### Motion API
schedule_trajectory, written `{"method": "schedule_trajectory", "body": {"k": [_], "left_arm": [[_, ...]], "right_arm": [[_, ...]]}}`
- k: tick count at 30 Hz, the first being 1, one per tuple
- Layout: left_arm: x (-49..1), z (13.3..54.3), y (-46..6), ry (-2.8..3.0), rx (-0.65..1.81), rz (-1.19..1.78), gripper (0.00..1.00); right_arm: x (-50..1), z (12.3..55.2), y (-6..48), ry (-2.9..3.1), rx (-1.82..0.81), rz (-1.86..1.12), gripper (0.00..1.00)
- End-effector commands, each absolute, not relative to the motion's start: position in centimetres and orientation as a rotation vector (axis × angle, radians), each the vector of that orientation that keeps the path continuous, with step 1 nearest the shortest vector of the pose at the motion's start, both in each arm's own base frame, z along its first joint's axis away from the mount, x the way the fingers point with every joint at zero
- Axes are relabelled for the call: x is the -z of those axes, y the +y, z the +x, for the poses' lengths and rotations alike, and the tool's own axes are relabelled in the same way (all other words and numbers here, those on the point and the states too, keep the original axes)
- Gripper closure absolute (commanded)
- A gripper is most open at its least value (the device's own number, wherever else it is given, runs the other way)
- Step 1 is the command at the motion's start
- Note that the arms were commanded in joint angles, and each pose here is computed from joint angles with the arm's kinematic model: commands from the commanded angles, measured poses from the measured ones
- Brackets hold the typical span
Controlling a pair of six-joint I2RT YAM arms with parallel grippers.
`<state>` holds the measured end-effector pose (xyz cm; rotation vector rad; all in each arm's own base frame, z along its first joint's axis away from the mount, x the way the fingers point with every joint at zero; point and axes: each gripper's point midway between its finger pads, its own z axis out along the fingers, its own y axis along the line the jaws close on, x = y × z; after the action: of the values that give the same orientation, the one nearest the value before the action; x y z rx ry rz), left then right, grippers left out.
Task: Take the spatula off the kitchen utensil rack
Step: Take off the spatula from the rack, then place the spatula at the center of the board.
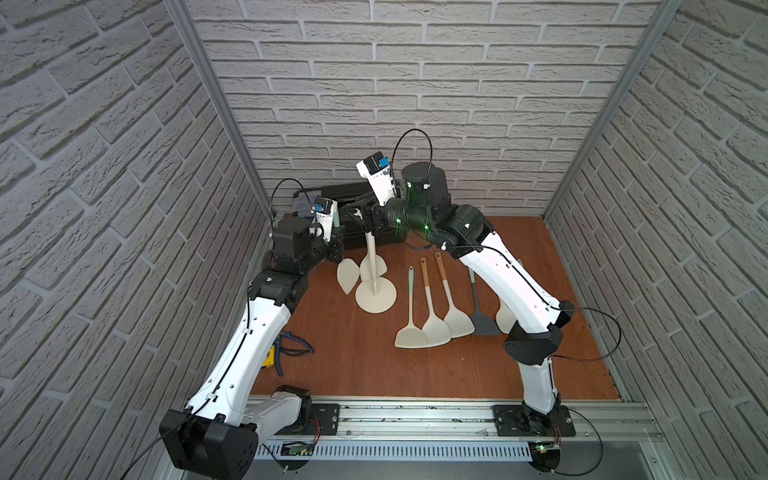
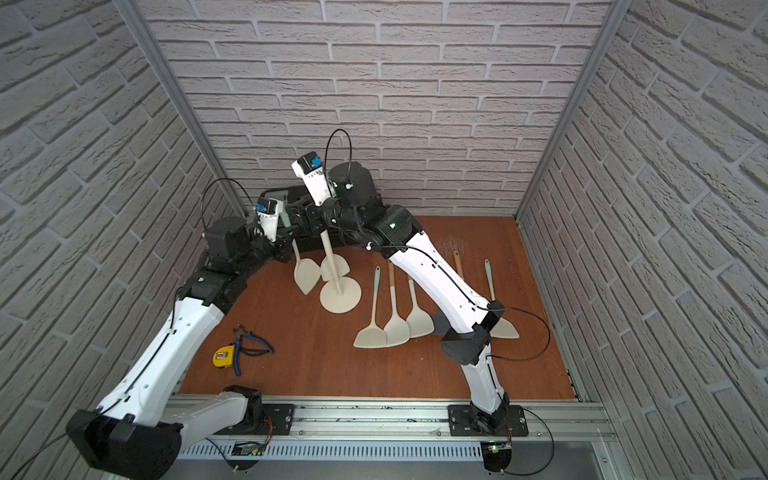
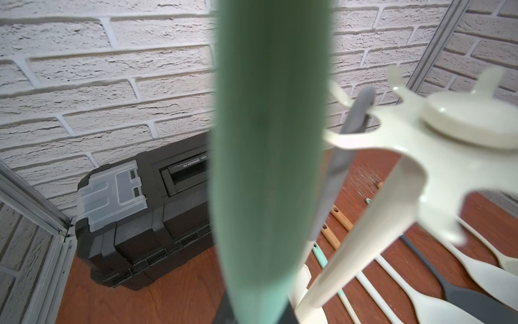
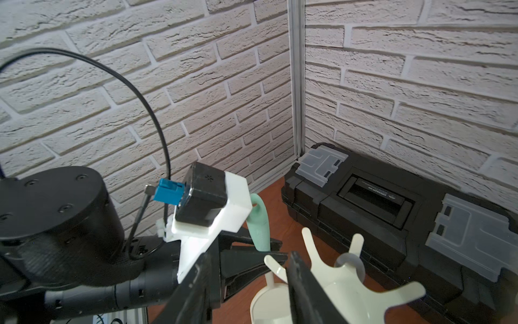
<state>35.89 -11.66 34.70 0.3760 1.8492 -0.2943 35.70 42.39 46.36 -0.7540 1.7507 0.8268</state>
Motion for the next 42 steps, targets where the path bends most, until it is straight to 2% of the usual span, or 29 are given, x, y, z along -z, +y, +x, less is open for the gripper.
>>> {"method": "schedule_trajectory", "body": {"k": [1,7,16,22,30,35,42], "left_arm": [[-37.6,34.3,-11.8,1.797,0.337,0.379,1.0],[-38.7,30.6,-12.7,1.8,0.493,0.419,1.0],[-39.4,25.1,-15.7,1.686,0.902,0.547,1.0],[-42.6,23.4,-18.3,1.55,1.228,0.635,1.0],[-43.7,22.6,-19.7,1.533,1.311,0.706,1.0],[-43.3,22.5,-19.9,1.558,1.306,0.713,1.0],[-42.4,22.3,-19.9,1.58,1.307,0.724,1.0]], "right_arm": [[-51.5,32.6,40.3,1.634,-0.897,-0.767,0.53],[-50.2,30.0,37.7,1.692,-0.883,-0.805,0.53],[-39.3,26.1,32.1,1.884,-0.817,-0.765,0.52],[-31.5,22.7,34.0,2.028,-0.994,-0.839,0.49],[-26.3,21.3,37.6,2.16,-0.975,-0.984,0.48],[-25.8,21.0,38.4,2.168,-1.033,-0.978,0.53],[-26.5,22.4,35.8,2.183,-0.975,-0.814,0.46]]}}
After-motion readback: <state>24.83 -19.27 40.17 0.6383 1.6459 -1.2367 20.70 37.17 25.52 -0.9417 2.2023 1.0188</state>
